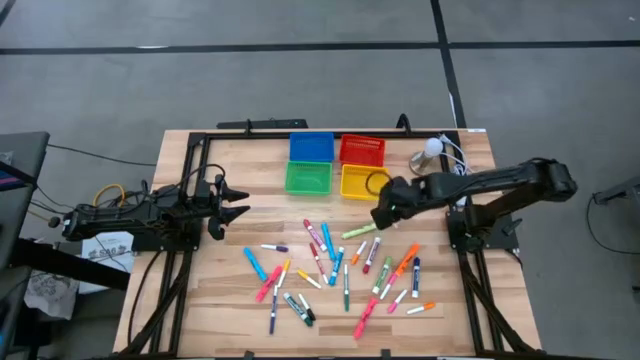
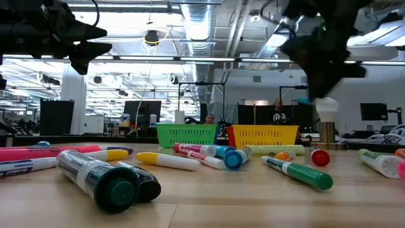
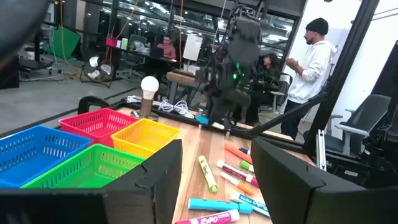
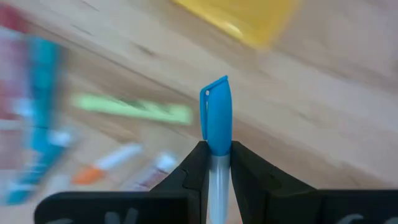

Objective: Pick & Place Markers
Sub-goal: Put the blue pen into the red basket

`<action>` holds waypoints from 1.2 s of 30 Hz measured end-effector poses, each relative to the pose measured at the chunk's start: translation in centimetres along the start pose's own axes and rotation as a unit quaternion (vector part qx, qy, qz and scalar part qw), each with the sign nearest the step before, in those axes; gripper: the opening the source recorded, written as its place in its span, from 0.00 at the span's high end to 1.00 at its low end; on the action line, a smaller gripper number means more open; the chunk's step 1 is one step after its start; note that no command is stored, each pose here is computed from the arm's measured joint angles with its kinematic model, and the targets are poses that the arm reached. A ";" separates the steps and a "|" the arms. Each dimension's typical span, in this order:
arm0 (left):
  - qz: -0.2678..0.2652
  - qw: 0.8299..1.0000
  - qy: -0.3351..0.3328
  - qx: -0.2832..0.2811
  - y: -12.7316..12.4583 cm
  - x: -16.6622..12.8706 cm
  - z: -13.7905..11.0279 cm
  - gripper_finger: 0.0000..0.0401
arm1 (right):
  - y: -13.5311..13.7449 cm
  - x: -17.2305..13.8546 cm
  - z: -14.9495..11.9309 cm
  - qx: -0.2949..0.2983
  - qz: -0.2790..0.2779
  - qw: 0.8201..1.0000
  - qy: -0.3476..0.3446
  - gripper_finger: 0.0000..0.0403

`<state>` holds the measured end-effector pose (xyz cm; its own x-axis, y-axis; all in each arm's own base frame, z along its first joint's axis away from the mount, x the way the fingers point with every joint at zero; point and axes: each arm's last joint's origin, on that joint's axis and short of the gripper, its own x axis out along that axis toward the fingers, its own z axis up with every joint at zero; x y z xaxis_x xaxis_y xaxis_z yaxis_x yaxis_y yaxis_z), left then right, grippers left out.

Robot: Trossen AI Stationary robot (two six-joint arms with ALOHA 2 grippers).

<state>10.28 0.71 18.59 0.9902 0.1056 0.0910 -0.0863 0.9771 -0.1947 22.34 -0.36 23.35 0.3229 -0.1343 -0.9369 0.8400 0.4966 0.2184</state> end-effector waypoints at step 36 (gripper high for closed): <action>-0.001 1.000 -0.003 0.000 0.0 0.1 0.1 0.52 | -4.2 -2.4 14.6 -0.098 0.062 0.933 -0.341 0.88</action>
<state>10.40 0.71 18.68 0.9896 0.1053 0.0977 -0.0848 0.9772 -0.1946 24.40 -14.60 28.65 0.6710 -0.5468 -0.5007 0.7034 0.6830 0.1968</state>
